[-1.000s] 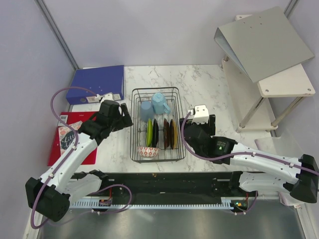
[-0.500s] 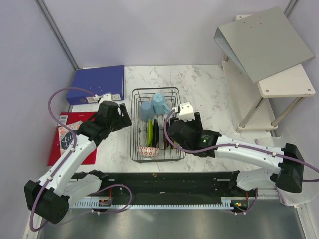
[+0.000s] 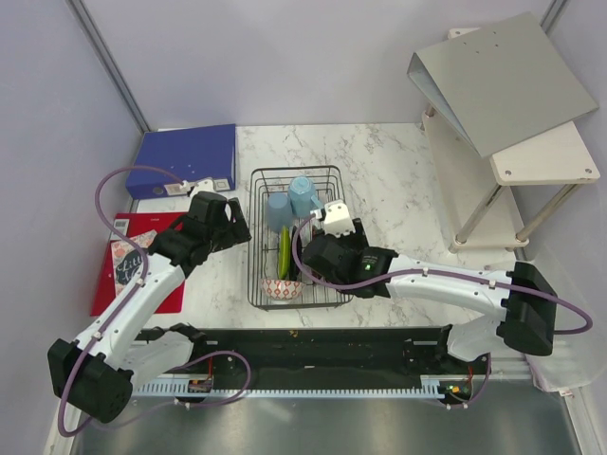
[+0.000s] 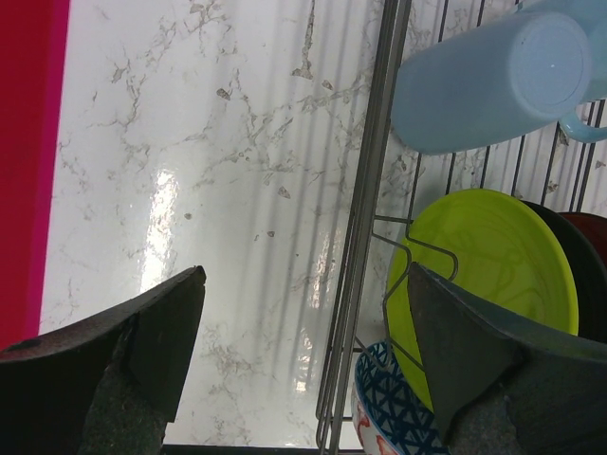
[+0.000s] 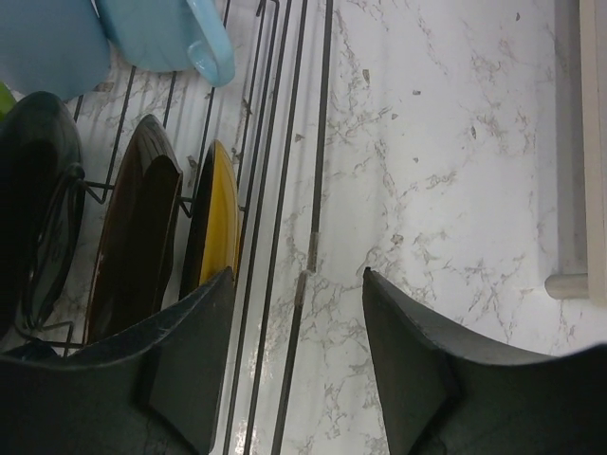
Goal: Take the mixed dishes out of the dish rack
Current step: Pick up the plate from the dish rack.
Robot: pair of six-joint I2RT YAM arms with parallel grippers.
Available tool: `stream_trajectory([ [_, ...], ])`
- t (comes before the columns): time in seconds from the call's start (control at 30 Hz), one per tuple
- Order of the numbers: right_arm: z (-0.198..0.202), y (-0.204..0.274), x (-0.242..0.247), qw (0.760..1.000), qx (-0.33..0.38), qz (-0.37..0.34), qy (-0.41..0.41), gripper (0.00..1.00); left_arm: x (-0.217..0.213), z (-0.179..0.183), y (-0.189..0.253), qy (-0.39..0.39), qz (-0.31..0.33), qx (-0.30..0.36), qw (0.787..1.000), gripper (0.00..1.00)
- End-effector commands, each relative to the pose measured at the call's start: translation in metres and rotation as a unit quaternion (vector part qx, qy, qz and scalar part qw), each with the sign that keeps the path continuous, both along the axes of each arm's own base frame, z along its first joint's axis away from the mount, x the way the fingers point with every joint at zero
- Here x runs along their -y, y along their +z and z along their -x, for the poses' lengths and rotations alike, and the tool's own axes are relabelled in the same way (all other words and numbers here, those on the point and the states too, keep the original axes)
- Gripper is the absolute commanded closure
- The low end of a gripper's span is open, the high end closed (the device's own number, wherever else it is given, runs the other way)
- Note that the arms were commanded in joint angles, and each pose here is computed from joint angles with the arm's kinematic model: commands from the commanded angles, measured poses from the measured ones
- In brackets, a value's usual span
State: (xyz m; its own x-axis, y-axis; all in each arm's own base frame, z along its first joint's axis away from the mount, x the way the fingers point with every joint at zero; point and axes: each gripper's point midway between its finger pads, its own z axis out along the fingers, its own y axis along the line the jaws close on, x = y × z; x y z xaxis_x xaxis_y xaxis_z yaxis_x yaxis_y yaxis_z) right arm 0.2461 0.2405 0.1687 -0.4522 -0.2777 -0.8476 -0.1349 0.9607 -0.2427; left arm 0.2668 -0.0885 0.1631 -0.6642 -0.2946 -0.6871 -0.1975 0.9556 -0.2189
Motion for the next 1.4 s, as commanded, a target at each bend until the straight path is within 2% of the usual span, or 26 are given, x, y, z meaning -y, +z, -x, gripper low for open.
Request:
stream_trajectory([
  [0.0, -0.002, 0.018, -0.017, 1.000, 0.011, -0.027, 0.003, 0.36, -0.004, -0.001, 0.001, 0.001, -0.014, 0.004, 1.000, 0.06],
  [0.3, 0.004, 0.042, -0.028, 0.999, 0.030, -0.043, 0.012, 0.32, -0.004, -0.001, 0.000, 0.000, -0.016, 0.002, 1.000, 0.06],
  [0.53, 0.004, 0.025, -0.030, 1.000, 0.020, -0.015, 0.011, 0.32, -0.003, -0.001, -0.002, 0.000, -0.016, -0.003, 1.000, 0.06],
  [0.83, 0.001, 0.006, -0.024, 1.000, 0.021, 0.023, -0.004, 0.37, -0.004, -0.001, -0.005, 0.002, -0.018, -0.010, 1.000, 0.06],
  [1.1, 0.001, -0.017, -0.026, 0.999, 0.009, 0.046, -0.008, 0.56, -0.004, 0.000, -0.007, 0.003, -0.019, -0.015, 1.000, 0.06],
  [1.33, 0.001, -0.031, -0.023, 0.998, 0.003, 0.062, -0.013, 0.59, -0.004, 0.000, -0.008, 0.005, -0.020, -0.018, 1.000, 0.06],
  [1.37, 0.001, -0.032, -0.024, 0.998, 0.004, 0.062, -0.013, 0.74, -0.004, 0.000, -0.009, 0.005, -0.020, -0.019, 1.000, 0.06],
])
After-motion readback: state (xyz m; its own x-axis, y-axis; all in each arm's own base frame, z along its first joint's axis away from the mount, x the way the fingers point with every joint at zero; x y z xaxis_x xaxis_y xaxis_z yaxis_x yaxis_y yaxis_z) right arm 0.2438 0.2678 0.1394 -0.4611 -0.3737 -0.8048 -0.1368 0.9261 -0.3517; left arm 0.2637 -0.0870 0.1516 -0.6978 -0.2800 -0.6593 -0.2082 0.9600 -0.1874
